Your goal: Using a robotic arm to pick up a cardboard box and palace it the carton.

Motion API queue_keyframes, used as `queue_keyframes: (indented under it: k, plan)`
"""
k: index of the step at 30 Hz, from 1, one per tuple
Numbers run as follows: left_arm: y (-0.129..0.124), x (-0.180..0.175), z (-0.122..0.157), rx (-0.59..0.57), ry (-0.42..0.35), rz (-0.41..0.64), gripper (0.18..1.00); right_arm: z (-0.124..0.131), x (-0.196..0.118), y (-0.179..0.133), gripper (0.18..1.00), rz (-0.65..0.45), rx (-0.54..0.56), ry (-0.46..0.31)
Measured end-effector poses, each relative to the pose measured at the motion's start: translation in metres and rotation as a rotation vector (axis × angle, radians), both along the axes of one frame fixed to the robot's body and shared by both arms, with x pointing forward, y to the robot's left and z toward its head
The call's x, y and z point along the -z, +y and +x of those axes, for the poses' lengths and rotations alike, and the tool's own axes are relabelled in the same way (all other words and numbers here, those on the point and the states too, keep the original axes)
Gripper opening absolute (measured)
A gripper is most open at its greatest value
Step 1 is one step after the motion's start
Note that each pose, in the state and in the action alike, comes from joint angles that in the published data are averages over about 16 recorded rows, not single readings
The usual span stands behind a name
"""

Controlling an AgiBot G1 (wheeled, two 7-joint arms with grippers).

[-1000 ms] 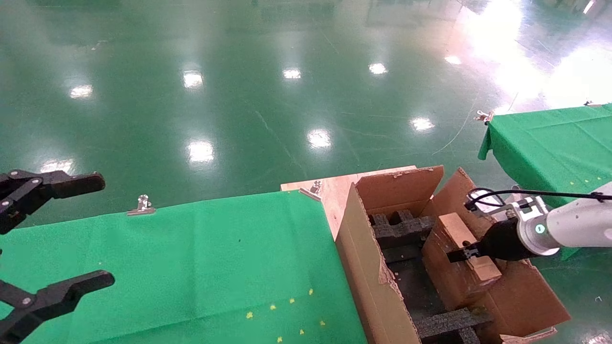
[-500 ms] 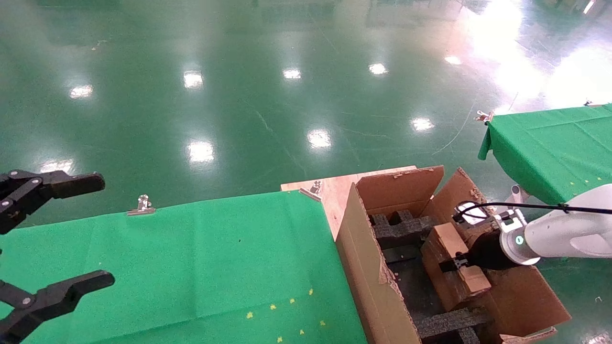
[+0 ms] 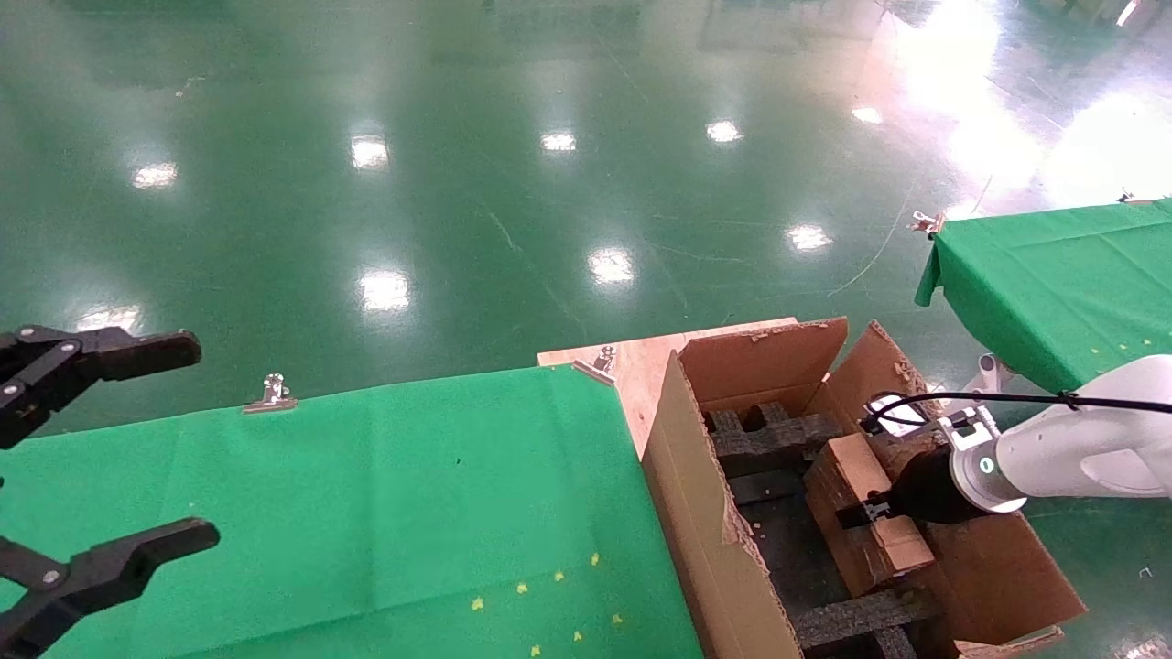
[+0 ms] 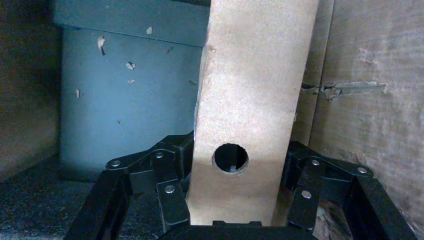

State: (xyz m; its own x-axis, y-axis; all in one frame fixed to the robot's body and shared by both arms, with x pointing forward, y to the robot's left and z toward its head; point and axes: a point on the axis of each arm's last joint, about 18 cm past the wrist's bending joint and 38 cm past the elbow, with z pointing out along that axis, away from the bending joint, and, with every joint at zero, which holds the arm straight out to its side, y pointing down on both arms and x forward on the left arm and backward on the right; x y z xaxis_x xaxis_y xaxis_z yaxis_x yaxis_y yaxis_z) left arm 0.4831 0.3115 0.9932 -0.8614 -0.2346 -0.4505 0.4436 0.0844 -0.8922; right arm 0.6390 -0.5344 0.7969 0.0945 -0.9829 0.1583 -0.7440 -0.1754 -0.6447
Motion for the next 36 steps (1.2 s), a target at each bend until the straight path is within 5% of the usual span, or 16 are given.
queue_keyframes:
  k: [9,22,36]
  plan:
    - [0.000,0.000,0.000,0.000,0.000,0.000,1.001,-0.001,-0.005,-0.002,0.355,0.001,0.000,-0.006]
    - [0.000,0.000,0.000,0.000,0.000,0.000,1.001,-0.003,-0.031,-0.008,0.590,-0.017,-0.017,-0.038]
    - [0.000,0.000,0.000,0.000,0.000,0.000,1.001,-0.009,-0.127,0.011,0.880,-0.013,-0.160,-0.218]
